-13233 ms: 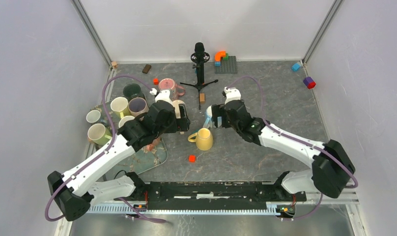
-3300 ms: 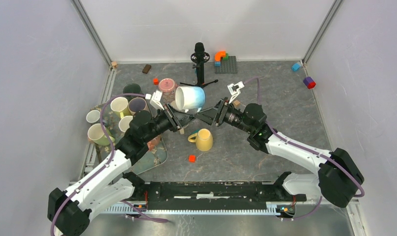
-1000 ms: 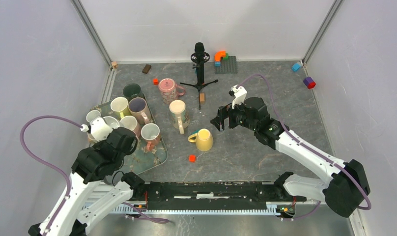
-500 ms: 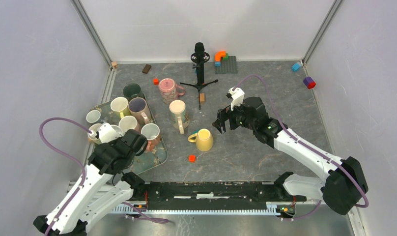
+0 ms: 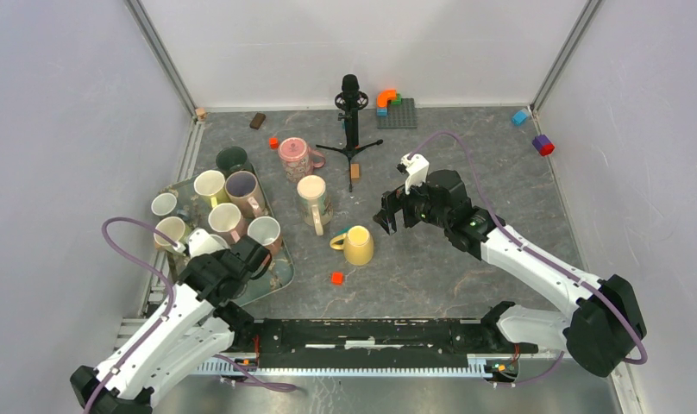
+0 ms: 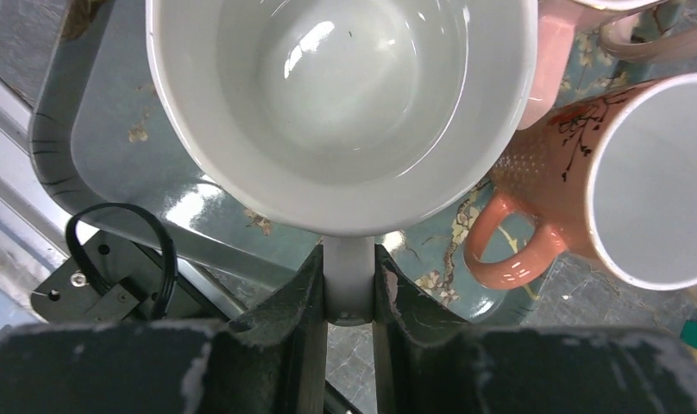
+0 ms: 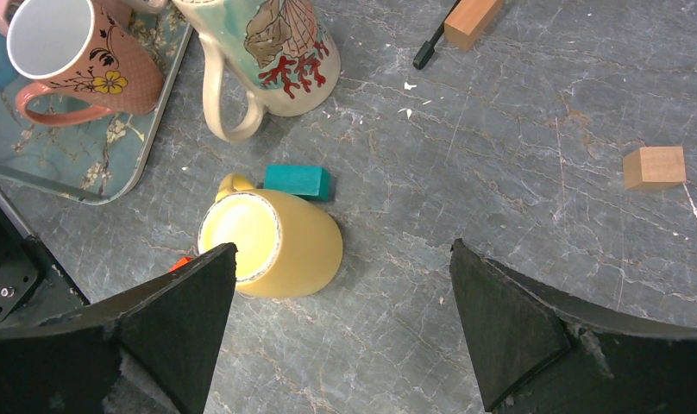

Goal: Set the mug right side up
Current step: Place the cup on the tray.

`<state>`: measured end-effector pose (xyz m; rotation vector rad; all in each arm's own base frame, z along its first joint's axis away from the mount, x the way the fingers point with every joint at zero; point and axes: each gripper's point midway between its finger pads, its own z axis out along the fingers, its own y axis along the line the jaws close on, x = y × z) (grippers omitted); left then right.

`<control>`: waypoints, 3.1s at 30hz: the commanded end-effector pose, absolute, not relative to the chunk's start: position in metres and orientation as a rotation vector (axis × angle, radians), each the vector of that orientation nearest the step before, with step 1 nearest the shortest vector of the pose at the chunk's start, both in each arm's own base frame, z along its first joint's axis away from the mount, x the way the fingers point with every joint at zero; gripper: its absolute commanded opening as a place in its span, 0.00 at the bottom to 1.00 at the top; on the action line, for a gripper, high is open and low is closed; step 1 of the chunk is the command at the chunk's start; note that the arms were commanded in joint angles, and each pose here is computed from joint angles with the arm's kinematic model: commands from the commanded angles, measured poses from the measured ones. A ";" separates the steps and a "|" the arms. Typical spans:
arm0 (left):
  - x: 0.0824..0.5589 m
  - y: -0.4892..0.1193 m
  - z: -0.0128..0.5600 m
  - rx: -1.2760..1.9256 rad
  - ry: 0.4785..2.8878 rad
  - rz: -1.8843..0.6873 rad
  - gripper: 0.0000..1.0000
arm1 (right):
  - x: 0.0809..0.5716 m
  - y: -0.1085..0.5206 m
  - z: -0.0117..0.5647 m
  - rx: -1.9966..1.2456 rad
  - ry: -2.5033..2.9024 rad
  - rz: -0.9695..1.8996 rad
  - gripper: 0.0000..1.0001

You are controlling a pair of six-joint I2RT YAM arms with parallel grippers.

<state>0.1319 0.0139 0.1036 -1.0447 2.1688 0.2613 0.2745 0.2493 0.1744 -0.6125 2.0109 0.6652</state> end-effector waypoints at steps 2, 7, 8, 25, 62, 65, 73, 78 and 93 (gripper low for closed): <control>0.154 0.008 0.099 -1.149 2.030 0.162 0.02 | 0.278 0.248 0.188 -0.620 1.964 0.658 0.98; 0.156 0.003 0.087 -1.164 2.040 0.143 0.02 | 0.277 0.250 0.186 -0.630 1.971 0.670 0.98; 0.157 0.003 0.085 -1.165 2.043 0.142 0.02 | 0.277 0.251 0.186 -0.632 1.973 0.672 0.98; 0.157 0.005 0.071 -1.199 2.051 0.191 0.18 | 0.277 0.252 0.178 -0.641 1.996 0.673 0.98; 0.163 0.003 0.124 -1.053 2.083 0.158 1.00 | 0.277 0.251 0.170 -0.640 2.010 0.663 0.98; 0.162 0.004 0.133 -1.045 2.075 0.140 1.00 | 0.277 0.251 0.169 -0.641 2.012 0.663 0.98; 0.176 -0.015 0.175 -0.829 2.123 0.028 1.00 | 0.279 0.249 0.168 -0.637 2.014 0.643 0.98; 0.202 -0.061 0.201 -0.541 2.226 -0.133 1.00 | 0.284 0.243 0.165 -0.619 2.025 0.592 0.98; 0.229 -0.229 0.219 0.204 2.196 -0.717 1.00 | 0.275 0.205 0.176 -0.360 2.044 0.508 0.98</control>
